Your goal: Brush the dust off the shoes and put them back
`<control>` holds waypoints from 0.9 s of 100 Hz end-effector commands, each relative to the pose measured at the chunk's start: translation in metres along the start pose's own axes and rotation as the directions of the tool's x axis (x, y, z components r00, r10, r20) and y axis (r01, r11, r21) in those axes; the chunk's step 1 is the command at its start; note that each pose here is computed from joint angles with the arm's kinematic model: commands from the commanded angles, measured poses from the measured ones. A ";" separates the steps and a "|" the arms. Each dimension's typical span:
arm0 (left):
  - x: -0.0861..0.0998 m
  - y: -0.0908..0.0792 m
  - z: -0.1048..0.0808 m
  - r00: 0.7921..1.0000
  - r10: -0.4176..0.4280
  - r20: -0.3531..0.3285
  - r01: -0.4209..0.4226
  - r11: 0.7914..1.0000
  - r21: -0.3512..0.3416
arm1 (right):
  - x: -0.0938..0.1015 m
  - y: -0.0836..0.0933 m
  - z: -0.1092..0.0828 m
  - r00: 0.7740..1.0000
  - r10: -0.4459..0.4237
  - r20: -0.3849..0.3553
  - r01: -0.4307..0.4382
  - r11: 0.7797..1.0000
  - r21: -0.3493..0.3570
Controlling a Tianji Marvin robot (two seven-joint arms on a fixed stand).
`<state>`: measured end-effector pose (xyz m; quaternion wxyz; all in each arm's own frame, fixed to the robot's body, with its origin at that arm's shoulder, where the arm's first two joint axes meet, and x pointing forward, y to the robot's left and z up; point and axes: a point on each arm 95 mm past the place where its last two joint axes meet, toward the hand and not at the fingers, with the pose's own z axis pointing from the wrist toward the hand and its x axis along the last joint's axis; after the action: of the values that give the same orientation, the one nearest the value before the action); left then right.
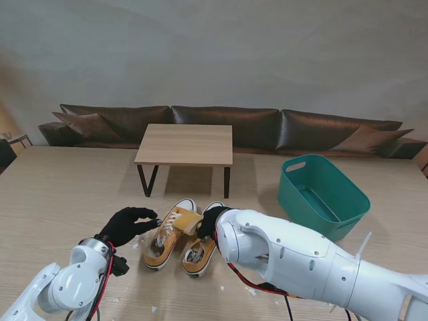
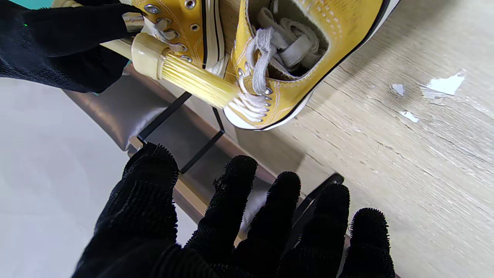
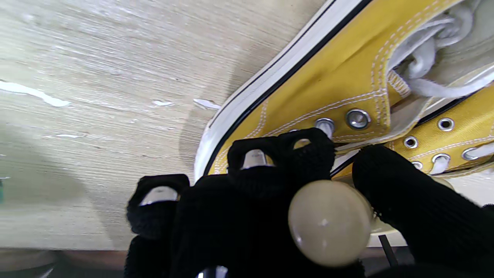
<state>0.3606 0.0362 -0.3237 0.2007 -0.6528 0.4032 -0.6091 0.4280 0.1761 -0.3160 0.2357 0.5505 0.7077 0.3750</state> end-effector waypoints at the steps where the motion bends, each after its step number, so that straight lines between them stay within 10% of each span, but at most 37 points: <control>1: 0.001 0.002 0.000 1.000 -0.008 -0.002 0.008 1.000 -0.017 | -0.008 -0.001 -0.001 1.000 -0.006 0.008 0.006 1.000 0.014; 90: 0.000 0.003 0.004 1.000 -0.012 0.002 0.012 0.999 -0.030 | -0.063 0.024 -0.040 0.999 0.047 -0.019 -0.049 0.995 -0.085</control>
<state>0.3639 0.0353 -0.3244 0.1967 -0.6541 0.4041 -0.6085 0.4340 0.1085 -0.2753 0.2479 0.5560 0.6736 0.4191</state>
